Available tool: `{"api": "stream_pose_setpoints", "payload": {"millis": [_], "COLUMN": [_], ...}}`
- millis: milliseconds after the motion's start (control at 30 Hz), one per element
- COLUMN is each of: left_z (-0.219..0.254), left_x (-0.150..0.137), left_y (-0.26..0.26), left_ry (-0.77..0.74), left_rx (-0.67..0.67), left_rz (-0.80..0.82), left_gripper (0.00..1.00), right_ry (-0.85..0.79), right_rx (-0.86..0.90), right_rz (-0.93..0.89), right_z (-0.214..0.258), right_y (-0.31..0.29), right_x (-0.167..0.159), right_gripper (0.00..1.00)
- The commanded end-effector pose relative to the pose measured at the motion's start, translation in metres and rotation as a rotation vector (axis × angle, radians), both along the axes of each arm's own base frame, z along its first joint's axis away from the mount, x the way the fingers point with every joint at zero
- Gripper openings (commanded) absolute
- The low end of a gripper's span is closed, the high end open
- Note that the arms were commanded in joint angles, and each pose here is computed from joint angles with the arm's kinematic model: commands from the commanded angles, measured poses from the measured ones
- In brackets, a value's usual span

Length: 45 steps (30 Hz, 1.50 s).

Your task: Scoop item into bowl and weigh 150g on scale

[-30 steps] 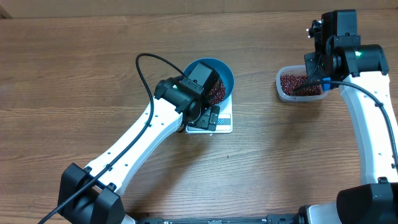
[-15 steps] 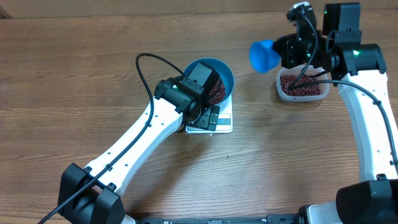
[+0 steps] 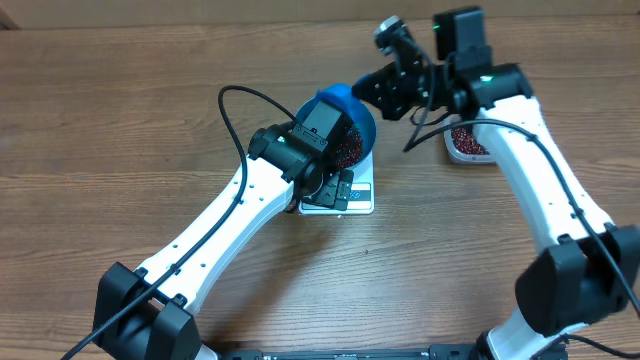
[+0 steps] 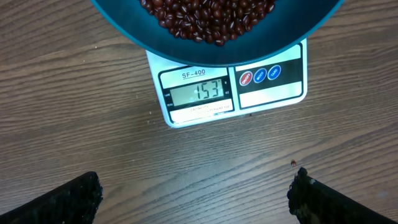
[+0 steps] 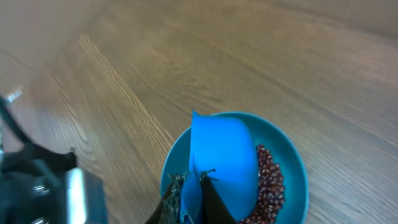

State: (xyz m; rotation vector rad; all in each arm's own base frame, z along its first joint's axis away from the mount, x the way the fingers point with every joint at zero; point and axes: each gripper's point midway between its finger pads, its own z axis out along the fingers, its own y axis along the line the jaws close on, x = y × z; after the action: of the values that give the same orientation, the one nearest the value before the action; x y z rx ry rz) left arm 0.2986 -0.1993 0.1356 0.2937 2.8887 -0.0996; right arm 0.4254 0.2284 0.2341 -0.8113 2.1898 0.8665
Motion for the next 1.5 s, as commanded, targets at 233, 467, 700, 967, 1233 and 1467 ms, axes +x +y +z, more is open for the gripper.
{"api": "stream_pose_setpoints", "payload": {"millis": [233,467,700,967,1233,1467], "left_z": [-0.002,-0.002,-0.002,-0.002,-0.002,-0.002], "left_x": [-0.003,-0.003,-0.003,-0.003,-0.003,-0.003], "left_y": [-0.002,-0.002,-0.002,-0.002,-0.002,-0.002], "left_ry": [0.008,0.008,0.008,0.008,0.008,0.008], "left_rx": [0.0,0.0,0.0,0.0,0.0,0.0], "left_rz": [-0.002,-0.002,-0.002,-0.002,-0.002,-0.002], "left_gripper": [1.0,0.99,1.0,0.99,1.0,1.0], "right_ry": [-0.151,-0.112,-0.109,-0.077,-0.157,-0.241], "right_rx": [-0.221,-0.218,-0.214,-0.225,-0.222,-0.24], "right_rz": [0.017,0.035,0.027,0.031,0.056,0.133], "right_z": [-0.019,-0.041,-0.048,-0.068,-0.047,-0.03], "right_y": [0.012,0.017,0.017,0.018,0.021,0.021], "right_x": [0.005,0.01,0.018,0.022,0.027,0.018], "right_gripper": [0.04,0.04,0.04,0.04,0.04,0.04]}}
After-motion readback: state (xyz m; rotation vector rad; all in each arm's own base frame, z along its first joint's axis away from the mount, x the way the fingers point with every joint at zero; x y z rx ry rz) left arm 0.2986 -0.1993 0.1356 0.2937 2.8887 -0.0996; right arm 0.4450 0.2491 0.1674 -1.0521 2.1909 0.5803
